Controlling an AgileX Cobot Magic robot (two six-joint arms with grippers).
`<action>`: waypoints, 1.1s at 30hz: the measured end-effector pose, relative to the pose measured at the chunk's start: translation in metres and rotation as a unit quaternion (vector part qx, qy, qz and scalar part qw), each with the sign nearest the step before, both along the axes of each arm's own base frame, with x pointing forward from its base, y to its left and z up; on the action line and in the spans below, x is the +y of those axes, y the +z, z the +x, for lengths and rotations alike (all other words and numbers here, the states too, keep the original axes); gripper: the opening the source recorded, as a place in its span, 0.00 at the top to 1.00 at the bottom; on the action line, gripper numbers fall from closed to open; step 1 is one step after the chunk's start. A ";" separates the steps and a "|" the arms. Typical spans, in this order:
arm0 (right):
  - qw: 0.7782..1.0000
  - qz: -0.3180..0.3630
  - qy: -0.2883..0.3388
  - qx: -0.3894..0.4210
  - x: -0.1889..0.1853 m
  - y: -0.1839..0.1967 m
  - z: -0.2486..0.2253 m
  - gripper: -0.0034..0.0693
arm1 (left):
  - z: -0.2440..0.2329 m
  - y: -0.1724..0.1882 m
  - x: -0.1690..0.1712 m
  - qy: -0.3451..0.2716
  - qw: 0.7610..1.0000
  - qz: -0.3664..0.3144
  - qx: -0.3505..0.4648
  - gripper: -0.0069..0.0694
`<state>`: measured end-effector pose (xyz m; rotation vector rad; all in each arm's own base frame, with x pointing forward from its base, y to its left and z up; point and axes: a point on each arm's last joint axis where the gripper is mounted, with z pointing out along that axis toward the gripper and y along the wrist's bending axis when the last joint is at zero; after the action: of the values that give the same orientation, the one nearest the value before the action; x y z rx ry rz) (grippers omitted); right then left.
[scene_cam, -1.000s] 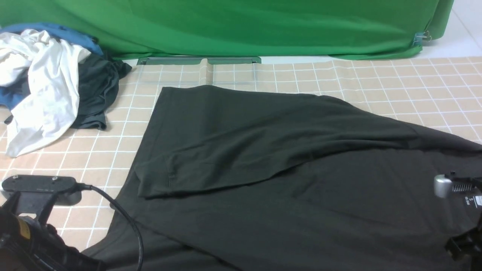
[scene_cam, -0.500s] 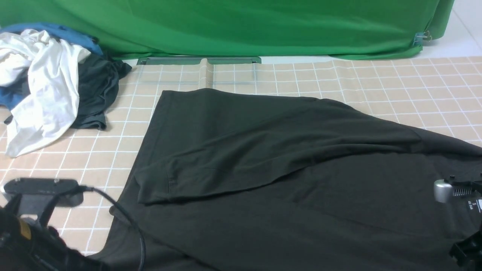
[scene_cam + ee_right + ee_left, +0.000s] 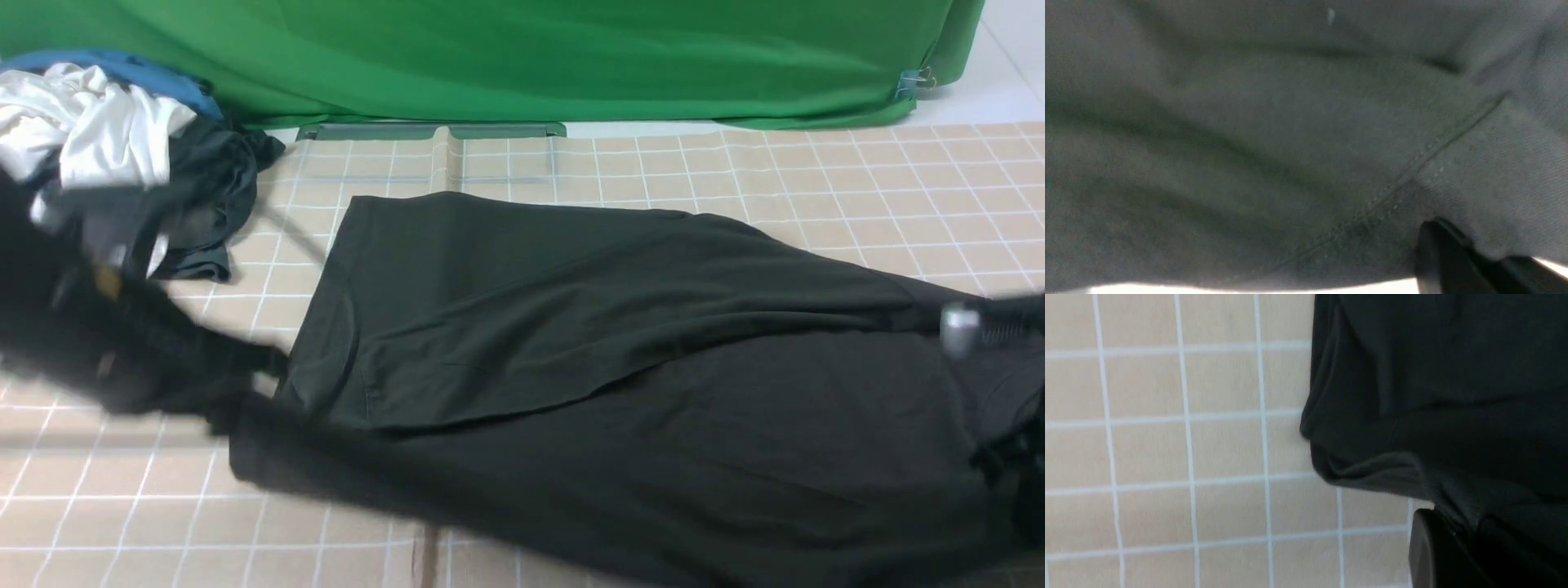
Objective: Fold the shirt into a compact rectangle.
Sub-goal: 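Fold the black garment in half by bringing its near edge over to the far edge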
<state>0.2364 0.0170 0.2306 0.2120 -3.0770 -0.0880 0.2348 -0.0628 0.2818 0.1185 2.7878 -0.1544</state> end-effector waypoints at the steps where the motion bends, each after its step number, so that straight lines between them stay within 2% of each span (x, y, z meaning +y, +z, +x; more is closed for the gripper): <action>1: 1.000 0.001 0.000 -0.013 0.000 0.006 0.007 0.87 | 0.013 0.006 -0.001 0.005 1.000 -0.002 -0.008 0.86; 9: 0.999 0.000 -0.003 -0.041 0.002 0.013 0.071 0.87 | 0.107 0.019 0.001 0.029 0.999 -0.005 -0.038 0.86; 17: 0.997 0.001 -0.049 -0.065 -0.014 -0.011 0.148 0.87 | 0.186 -0.015 -0.009 0.024 0.999 0.004 -0.025 0.86; 22: 0.993 0.001 -0.074 -0.092 -0.021 -0.026 0.175 0.84 | 0.209 -0.031 -0.012 0.034 0.999 0.003 -0.022 0.86; 25: 0.989 0.002 -0.102 -0.110 -0.023 -0.019 0.183 0.70 | 0.218 -0.037 -0.012 0.063 0.998 -0.007 -0.020 0.86; 29: 0.989 0.012 -0.119 -0.089 -0.019 -0.005 0.180 0.44 | 0.220 -0.038 -0.010 0.084 0.996 -0.014 -0.018 0.86; 32: 0.992 0.029 -0.090 -0.085 0.000 0.007 0.172 0.34 | 0.219 -0.038 -0.009 0.086 0.996 -0.015 -0.015 0.86; 33: 0.992 0.033 -0.084 -0.086 0.004 0.009 0.171 0.34 | 0.219 -0.038 -0.009 0.086 0.996 -0.015 -0.014 0.86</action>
<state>0.4071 0.0210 0.2393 -0.0413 -3.2620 -0.1875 0.4542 -0.0722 0.2438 -0.1259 2.7500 -0.1506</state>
